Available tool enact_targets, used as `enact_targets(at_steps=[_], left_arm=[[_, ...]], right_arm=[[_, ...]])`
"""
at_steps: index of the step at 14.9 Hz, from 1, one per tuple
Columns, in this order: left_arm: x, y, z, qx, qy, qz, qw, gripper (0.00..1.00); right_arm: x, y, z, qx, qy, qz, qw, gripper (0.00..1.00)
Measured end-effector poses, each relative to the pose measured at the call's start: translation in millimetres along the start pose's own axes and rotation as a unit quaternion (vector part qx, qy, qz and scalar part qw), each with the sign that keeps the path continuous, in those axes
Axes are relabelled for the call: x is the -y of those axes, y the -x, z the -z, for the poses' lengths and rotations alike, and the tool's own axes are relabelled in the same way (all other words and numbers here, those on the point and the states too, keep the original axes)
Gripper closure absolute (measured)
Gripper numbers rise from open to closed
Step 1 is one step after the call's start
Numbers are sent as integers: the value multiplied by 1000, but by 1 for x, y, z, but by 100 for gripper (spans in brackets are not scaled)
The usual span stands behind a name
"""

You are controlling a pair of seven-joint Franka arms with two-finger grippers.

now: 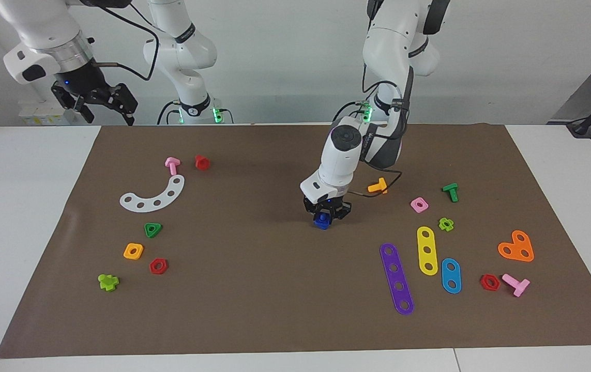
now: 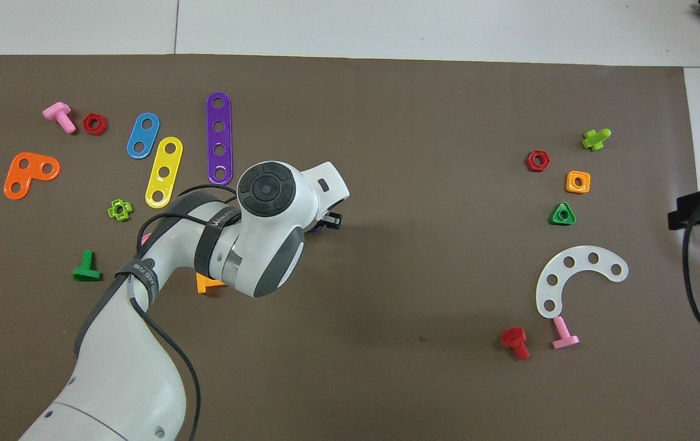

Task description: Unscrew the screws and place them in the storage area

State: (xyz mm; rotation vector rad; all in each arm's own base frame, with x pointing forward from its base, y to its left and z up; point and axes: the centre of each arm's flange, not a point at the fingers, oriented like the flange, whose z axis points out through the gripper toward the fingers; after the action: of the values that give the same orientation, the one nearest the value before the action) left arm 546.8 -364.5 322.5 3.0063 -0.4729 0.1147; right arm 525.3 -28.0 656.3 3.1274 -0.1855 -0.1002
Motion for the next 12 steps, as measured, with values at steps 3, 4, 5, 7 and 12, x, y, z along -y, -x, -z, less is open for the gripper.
enact_targets(at_steps=[3,4,5,7,12], left_arm=[[-2,-11,19,4,12,11,1000,54],[-1,-15,27,13,11,13,1000,54],[3,-20,37,24,9,16,1000,54],[26,-32,56,45,5,33,998,54],[126,-42,63,84,1,52,995,54]], right_arm=[[0,0,0,0,0,0,1000,0],[0,0,0,0,0,0,1000,0],[0,0,0,0,0,0,1000,0],[0,0,0,0,0,0,1000,0],[0,0,0,0,0,0,1000,0]])
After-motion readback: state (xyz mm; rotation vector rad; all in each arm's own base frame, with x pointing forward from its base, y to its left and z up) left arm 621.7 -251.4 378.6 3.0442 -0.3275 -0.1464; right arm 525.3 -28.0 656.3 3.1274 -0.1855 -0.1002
